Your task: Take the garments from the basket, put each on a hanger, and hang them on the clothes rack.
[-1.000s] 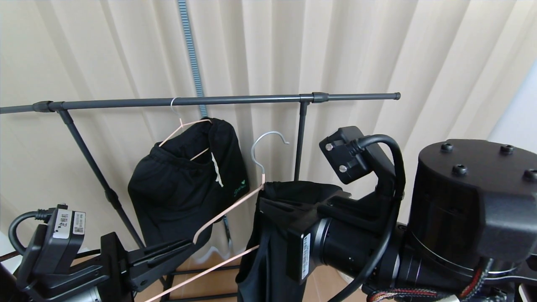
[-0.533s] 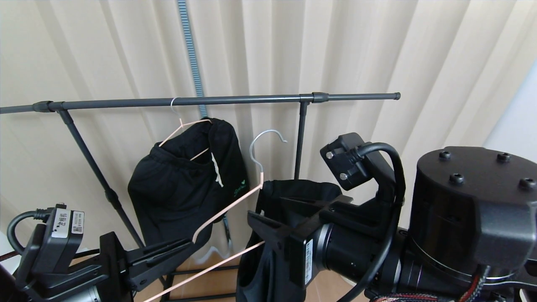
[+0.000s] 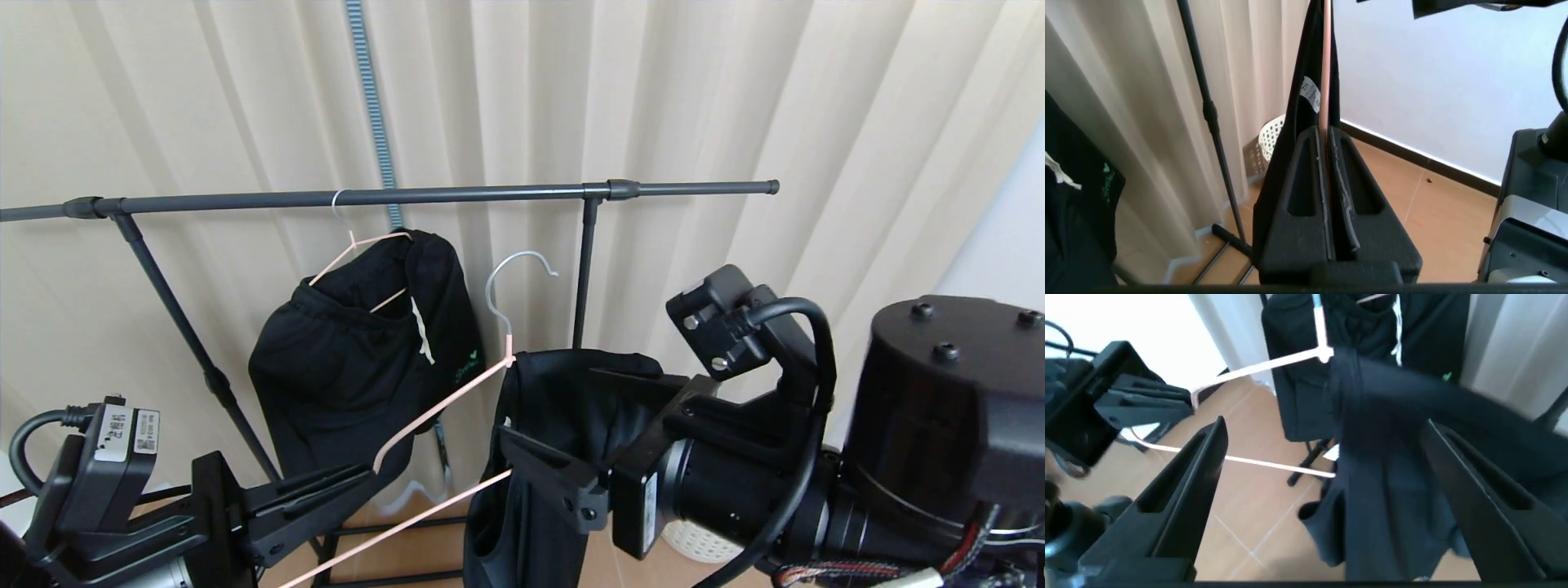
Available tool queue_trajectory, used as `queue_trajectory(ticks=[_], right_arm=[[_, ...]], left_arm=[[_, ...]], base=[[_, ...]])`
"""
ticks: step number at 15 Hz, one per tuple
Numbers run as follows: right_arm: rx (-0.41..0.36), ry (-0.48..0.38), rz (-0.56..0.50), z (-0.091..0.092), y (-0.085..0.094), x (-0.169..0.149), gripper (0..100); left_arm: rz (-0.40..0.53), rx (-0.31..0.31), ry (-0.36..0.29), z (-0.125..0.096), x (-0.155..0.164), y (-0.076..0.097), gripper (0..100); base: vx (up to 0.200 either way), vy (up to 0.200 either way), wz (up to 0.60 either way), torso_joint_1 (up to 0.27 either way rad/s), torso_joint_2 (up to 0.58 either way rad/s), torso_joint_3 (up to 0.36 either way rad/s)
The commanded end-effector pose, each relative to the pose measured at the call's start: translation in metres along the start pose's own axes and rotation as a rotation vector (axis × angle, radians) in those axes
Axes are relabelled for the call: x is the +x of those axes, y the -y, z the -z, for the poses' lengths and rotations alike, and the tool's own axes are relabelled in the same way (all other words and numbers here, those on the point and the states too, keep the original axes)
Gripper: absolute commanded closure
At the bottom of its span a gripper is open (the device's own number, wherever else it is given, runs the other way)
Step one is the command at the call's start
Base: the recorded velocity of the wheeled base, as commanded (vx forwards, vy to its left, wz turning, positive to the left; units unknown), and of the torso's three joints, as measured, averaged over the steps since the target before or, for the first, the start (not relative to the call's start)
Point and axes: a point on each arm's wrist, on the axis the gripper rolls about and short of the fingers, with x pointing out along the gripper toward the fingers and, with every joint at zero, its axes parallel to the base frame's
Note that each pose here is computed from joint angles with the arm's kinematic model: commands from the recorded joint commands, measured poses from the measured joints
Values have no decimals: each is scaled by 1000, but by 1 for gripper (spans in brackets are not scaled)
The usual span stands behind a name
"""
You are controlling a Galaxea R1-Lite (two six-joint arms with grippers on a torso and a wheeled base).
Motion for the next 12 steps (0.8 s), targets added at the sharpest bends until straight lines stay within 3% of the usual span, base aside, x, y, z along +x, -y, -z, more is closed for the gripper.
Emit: queue_trajectory(ticks=[1,2,3,6,9,10,11,12], right_arm=[[-42,35,7,-11,18,-14,0],[-201,-7,-42,-16,48,-28,0],[-299,-61,-108,-18,69,-35,0],[-463,-163,-103,-39,108,-24,0],[-560,-425,-305,-63,149,-1,0],[-580,-475,-361,-67,159,5,0],[-577,-557,-450,-77,172,14,0],[-538,-613,-481,-82,173,17,0]], left_arm=[[1,0,0,0,0,0,100],[1,-1,-1,0,0,0,100],[4,-2,-2,0,0,0,100],[33,-6,-5,1,0,1,100],[91,-4,-4,1,0,2,100],[97,-4,-4,1,0,2,100],[100,-6,-4,1,0,3,100],[116,-7,-7,1,2,4,100]], base=[[0,0,0,0,0,0],[0,0,0,0,0,0],[0,0,0,0,0,0],[0,0,0,0,0,0],[0,0,0,0,0,0],[0,0,0,0,0,0],[0,0,0,0,0,0],[0,0,0,0,0,0]])
